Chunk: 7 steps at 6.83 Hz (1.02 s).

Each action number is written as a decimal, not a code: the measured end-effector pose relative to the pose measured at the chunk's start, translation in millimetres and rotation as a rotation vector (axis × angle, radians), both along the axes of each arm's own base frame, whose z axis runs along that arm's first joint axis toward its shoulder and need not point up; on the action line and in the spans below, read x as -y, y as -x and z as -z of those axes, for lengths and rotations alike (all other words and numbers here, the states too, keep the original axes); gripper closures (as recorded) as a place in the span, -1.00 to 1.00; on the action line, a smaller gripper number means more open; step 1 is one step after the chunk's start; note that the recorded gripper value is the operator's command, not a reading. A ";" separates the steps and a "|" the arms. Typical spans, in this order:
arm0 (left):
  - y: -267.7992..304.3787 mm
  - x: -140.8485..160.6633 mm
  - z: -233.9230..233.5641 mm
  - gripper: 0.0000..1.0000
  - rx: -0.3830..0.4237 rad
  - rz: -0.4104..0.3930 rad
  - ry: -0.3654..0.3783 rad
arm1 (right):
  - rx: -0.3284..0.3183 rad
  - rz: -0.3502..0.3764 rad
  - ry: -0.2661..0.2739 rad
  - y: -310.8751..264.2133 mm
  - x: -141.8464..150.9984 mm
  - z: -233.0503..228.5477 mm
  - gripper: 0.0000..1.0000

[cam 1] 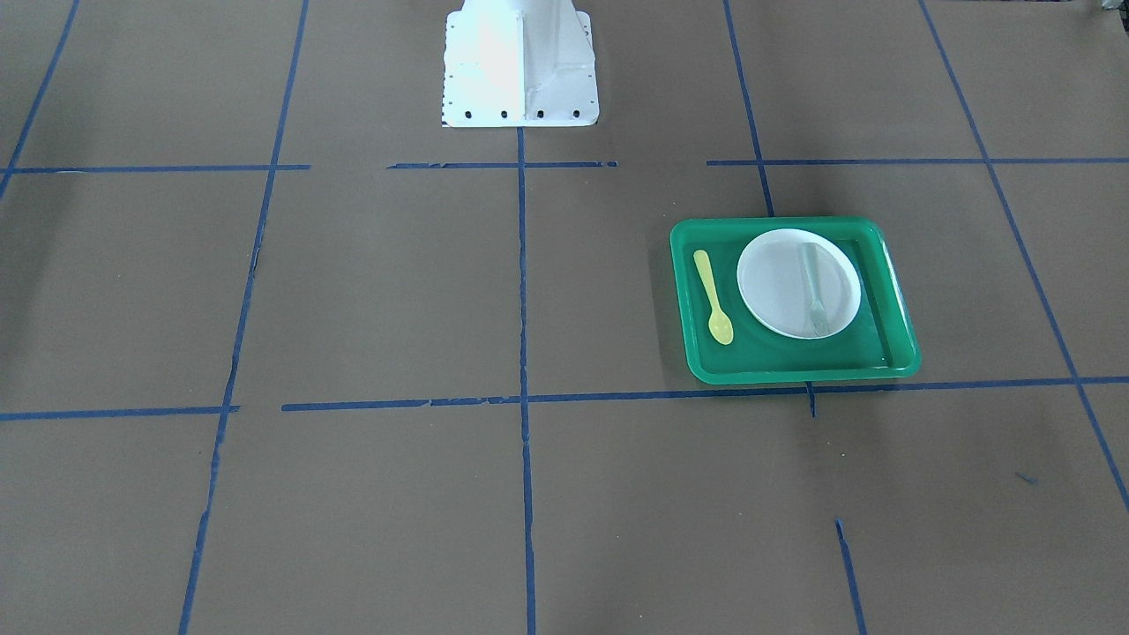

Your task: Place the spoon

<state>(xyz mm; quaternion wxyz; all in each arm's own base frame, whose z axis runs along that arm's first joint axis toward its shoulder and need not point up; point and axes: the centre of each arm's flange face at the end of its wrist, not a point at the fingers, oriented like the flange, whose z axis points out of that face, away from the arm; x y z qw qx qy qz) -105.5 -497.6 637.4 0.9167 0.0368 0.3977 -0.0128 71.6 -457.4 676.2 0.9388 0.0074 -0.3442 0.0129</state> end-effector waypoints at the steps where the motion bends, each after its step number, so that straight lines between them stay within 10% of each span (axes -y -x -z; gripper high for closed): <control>1: -0.3 -3.2 5.0 -1.00 0.002 0.000 -0.021 | 0.000 0.000 0.000 0.0 0.0 -0.2 -1.00; 7: 1.2 -11.7 14.4 -1.00 0.000 0.008 -0.052 | 0.000 0.000 0.002 0.0 -0.9 -1.2 -1.00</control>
